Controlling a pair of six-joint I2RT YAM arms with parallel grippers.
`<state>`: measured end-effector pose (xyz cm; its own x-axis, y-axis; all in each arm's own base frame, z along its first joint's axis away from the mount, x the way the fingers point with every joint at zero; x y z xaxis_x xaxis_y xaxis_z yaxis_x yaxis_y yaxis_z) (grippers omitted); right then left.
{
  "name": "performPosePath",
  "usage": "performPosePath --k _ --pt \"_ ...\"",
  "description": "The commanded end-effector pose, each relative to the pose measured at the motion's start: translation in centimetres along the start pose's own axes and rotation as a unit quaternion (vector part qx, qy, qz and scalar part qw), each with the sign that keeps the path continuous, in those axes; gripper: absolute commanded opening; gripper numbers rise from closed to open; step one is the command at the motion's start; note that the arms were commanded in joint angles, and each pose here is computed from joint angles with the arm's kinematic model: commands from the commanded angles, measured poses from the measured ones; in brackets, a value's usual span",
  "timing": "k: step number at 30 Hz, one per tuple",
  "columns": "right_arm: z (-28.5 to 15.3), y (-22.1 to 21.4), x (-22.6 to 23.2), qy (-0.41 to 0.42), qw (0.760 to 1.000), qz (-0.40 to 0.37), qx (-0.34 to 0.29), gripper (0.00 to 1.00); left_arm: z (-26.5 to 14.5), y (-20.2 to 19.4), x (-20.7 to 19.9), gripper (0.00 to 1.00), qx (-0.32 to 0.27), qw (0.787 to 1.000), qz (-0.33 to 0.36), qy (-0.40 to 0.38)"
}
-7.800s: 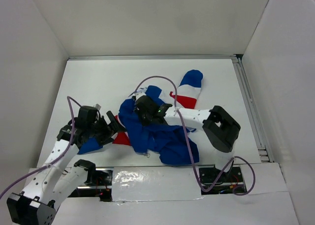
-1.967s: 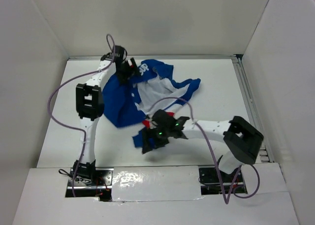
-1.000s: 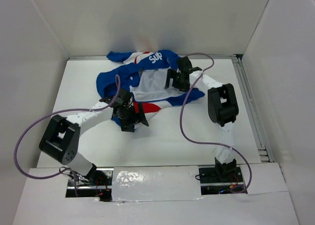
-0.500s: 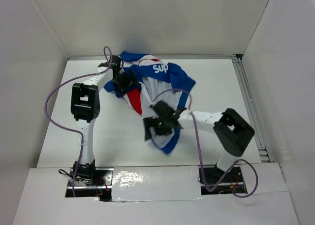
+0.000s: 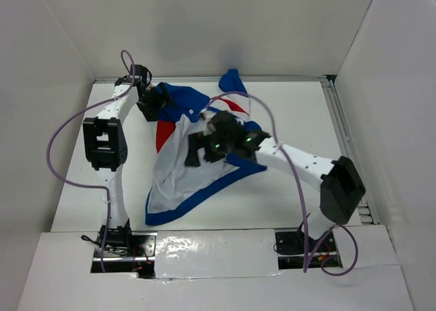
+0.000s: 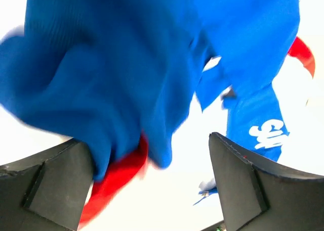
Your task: Zip up the jacket
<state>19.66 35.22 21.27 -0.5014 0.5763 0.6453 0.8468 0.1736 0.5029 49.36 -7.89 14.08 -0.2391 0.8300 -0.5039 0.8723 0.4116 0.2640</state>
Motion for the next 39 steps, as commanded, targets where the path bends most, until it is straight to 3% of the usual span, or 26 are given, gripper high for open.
performPosePath --k 1,3,7,12,16,18,19,21,22,23,25,27,30,32,33,35,36,37,39 --pt "-4.8 2.3 -8.5 -0.171 0.977 0.099 -0.082 1.0 -4.1 -2.5 -1.7 0.99 -0.027 0.998 0.039 0.05" --pt "-6.8 2.5 -11.7 -0.261 0.951 0.118 -0.115 1.0 -3.6 -4.5 -0.1 0.99 -0.017 0.995 0.02 0.101" --pt "-9.8 4.7 -16.4 -0.353 0.912 0.129 -0.166 1.0 -4.5 -6.4 0.6 0.99 -0.019 0.992 0.013 0.122" --pt "-9.5 6.9 -20.7 -0.395 0.895 0.141 -0.153 1.0 -3.8 -9.2 3.0 0.99 0.019 0.983 -0.037 0.179" --pt "-7.8 6.6 -23.5 -0.407 0.888 0.168 -0.133 0.99 -2.6 -9.4 3.6 0.99 0.029 0.986 -0.031 0.163" --pt "-7.2 6.4 -24.1 -0.408 0.887 0.175 -0.125 0.94 -1.7 -8.6 3.3 0.98 0.027 0.985 -0.022 0.167" --pt "-6.7 5.9 -24.7 -0.406 0.888 0.182 -0.113 0.89 -1.2 -8.2 3.1 0.96 0.028 0.986 -0.018 0.165" --pt "-6.4 5.4 -25.3 -0.405 0.887 0.194 -0.108 0.55 0.1 -6.6 2.2 0.85 0.021 0.989 0.004 0.148" --pt "-6.4 4.3 -25.7 -0.406 0.885 0.207 -0.098 0.31 0.3 -5.3 1.0 0.8 0.008 0.992 0.016 0.129" --pt "-6.3 3.9 -25.6 -0.402 0.886 0.208 -0.098 0.2 0.5 -4.4 0.4 0.79 0.002 0.993 0.021 0.119" --pt "-6.8 1.7 -25.3 -0.404 0.885 0.214 -0.086 0.07 2.6 -3.4 0.5 0.8 0.009 0.993 0.025 0.116" --pt "-8.0 0.2 -24.2 -0.413 0.881 0.214 -0.085 0.0 3.7 -1.5 -0.9 0.81 -0.003 0.994 0.039 0.102" --pt "-9.7 -3.8 -22.1 -0.414 0.881 0.22 -0.067 0.0 4.6 0.6 -2.7 0.84 -0.029 0.995 0.066 0.07" --pt "-10.4 -6.3 -21.7 -0.407 0.882 0.23 -0.053 0.04 4.4 1.1 -3.7 0.99 -0.038 0.995 0.077 0.042" --pt "-11.1 -6.4 -21.1 -0.393 0.888 0.23 -0.066 0.08 4.2 1.3 -4.0 0.99 -0.042 0.995 0.081 0.031" --pt "-11.3 -7.3 -21.1 -0.375 0.894 0.234 -0.066 0.21 2.7 1.4 -4.8 0.99 -0.049 0.995 0.079 0.02" --pt "-11.9 -7.0 -21.3 -0.371 0.893 0.24 -0.081 0.42 1.9 1.5 -4.8 0.99 -0.05 0.996 0.073 0.022" --pt "-12.1 -6.9 -21.3 -0.366 0.895 0.241 -0.085 0.54 1.2 1.4 -4.8 0.99 -0.053 0.996 0.074 0.025" --pt "-12.8 -6.1 -21.0 -0.362 0.897 0.236 -0.096 0.65 -1.8 1.8 -5.1 0.99 -0.077 0.993 0.077 0.036"
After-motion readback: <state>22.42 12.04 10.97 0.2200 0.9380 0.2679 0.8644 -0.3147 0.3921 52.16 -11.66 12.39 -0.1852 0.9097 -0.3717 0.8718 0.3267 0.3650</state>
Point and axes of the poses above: each gripper's point midway between its finger pads, its own z axis out along the fingers, its own x axis along the line the jaws close on, y = z × x, the point moved 6 cm from there along -z, back along the fingers, and after that the axes turned 8 degrees about z, right-handed, at the moved point
